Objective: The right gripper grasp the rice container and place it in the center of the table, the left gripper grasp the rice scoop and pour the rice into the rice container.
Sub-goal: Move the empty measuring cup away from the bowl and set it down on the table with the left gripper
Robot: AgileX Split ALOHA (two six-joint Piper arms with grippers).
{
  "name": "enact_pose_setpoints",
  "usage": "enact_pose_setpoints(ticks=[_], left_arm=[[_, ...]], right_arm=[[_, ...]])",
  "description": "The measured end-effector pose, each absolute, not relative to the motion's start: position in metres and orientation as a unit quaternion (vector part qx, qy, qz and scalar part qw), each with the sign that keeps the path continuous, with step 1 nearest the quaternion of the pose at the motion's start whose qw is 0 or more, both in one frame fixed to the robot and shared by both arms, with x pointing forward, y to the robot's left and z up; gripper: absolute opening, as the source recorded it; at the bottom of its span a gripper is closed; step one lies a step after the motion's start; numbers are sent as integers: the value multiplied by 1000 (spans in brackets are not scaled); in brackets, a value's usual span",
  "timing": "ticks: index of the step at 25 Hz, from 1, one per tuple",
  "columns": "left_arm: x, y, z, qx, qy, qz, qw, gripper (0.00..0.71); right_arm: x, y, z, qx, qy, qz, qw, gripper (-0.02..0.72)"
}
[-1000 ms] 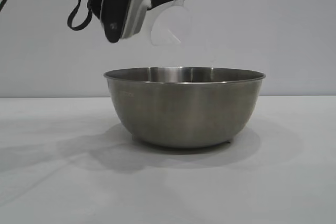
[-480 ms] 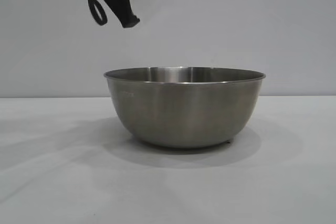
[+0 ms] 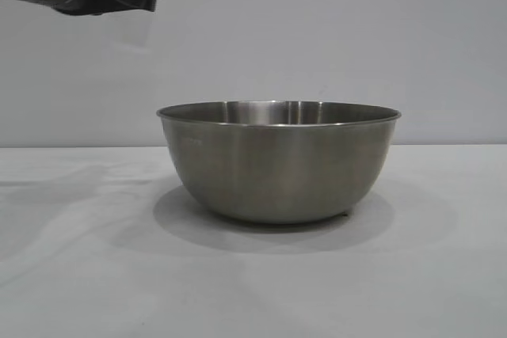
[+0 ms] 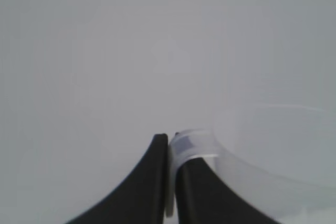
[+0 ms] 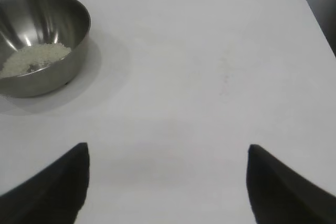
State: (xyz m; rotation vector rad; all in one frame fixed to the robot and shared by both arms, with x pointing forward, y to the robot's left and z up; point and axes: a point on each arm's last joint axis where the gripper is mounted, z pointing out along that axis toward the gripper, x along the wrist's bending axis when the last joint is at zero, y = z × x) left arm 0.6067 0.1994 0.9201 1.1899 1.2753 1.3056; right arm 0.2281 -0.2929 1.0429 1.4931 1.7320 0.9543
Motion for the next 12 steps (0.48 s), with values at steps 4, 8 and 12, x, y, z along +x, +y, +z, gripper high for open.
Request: enact_pose_setpoints(ticks=[4,8,12], left_arm=[[599,213,896,498,539,488,473,0],[589,212,884,533,526,459,478,0],[585,210,880,548,517,449,480,0]], right_arm=[[228,-293,1043,570,661,364,326,549],[228,-293,1043,570,661,364,326,549],[228,-293,1043,570,661,364,326,549]])
